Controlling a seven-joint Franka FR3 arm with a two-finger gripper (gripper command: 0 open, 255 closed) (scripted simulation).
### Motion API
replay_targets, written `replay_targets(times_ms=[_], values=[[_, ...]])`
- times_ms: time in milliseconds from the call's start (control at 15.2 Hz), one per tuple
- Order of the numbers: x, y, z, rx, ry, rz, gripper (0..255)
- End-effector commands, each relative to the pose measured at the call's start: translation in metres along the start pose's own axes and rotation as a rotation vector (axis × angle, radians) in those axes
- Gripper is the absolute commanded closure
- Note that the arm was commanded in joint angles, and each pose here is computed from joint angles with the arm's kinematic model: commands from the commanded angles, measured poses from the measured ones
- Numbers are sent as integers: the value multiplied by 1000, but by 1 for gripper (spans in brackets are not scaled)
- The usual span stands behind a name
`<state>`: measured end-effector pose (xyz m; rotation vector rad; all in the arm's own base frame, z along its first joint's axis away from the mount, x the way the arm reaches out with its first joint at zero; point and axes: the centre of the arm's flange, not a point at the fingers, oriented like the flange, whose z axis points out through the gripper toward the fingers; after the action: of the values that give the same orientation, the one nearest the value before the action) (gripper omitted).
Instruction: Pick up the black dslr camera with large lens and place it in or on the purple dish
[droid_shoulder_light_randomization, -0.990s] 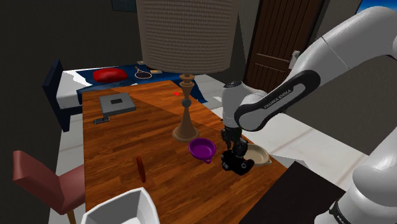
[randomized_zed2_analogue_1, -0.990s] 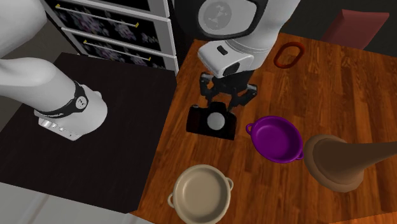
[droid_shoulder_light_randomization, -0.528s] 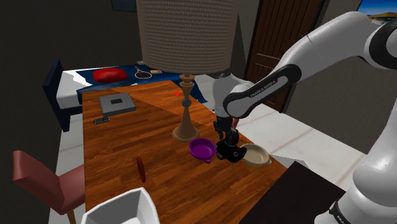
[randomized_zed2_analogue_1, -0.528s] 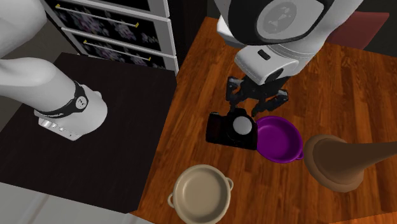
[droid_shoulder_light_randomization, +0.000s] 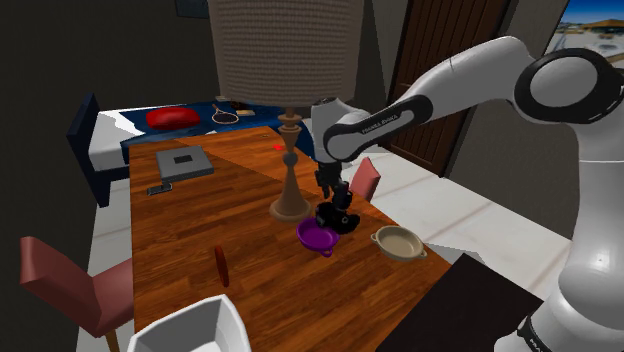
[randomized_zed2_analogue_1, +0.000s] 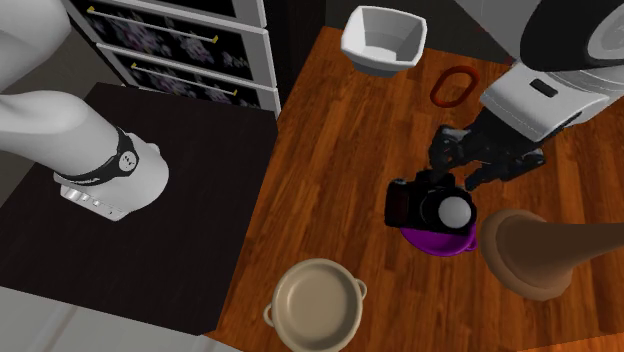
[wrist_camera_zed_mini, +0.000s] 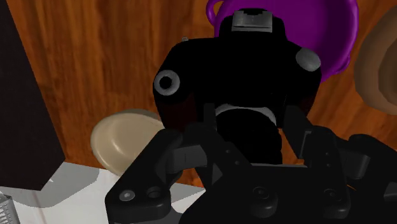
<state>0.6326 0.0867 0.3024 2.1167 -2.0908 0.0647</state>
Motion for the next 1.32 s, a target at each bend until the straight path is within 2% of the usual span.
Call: replay_targets(times_ms=[0,198,1254], values=[[14,-26,1,-26,4,14,255],[19,-64,-7,-26,4,14,255],[7,-71,76,-26,4,14,255]])
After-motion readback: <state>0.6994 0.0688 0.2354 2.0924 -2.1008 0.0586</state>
